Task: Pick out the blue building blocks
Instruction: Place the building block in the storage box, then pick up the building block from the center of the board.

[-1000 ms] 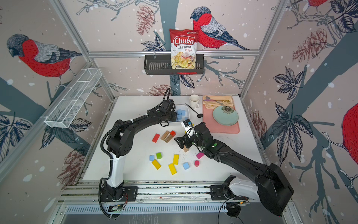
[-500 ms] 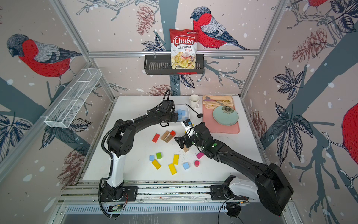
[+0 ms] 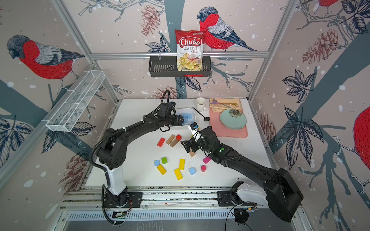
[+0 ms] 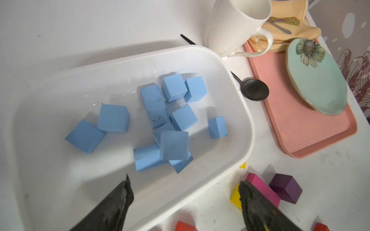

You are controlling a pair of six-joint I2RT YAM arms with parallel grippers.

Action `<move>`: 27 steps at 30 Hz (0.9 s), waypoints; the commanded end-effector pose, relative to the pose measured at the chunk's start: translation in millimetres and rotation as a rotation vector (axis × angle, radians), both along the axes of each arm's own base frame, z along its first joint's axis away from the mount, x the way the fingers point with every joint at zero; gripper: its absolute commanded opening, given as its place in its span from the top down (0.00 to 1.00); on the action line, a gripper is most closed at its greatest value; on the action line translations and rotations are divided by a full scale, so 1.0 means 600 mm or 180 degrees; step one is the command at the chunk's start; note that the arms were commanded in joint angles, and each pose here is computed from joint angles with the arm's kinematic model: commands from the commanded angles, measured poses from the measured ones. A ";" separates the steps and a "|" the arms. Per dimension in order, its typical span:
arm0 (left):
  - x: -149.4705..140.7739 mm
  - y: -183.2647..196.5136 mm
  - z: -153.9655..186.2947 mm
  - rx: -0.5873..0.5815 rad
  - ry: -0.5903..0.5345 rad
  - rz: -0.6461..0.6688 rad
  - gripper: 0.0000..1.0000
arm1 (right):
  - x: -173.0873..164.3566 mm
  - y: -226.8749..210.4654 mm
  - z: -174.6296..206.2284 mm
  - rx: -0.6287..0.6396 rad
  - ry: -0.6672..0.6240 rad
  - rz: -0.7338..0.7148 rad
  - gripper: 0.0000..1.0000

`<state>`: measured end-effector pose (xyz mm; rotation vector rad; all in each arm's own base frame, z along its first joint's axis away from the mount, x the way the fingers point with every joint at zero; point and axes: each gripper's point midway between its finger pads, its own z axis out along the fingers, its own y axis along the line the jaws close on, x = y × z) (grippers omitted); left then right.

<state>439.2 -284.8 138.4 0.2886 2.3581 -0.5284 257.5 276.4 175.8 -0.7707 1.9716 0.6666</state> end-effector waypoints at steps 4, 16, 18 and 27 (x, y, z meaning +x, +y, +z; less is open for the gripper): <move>-0.027 0.043 0.032 0.0046 -0.0262 0.0164 0.09 | 0.013 -0.007 0.008 -0.0005 -0.0096 -0.0130 0.01; -0.166 0.148 -0.026 0.0235 0.0190 0.0500 0.04 | 0.013 -0.002 -0.002 -0.0006 -0.0033 -0.0096 0.01; -0.189 0.165 -0.035 0.0235 0.0260 0.0588 0.04 | 0.011 0.002 -0.005 -0.0003 -0.0009 -0.0057 0.01; -0.276 0.230 -0.080 0.0228 0.0640 0.1024 0.07 | 0.010 0.021 -0.005 0.0007 0.0002 0.0059 0.01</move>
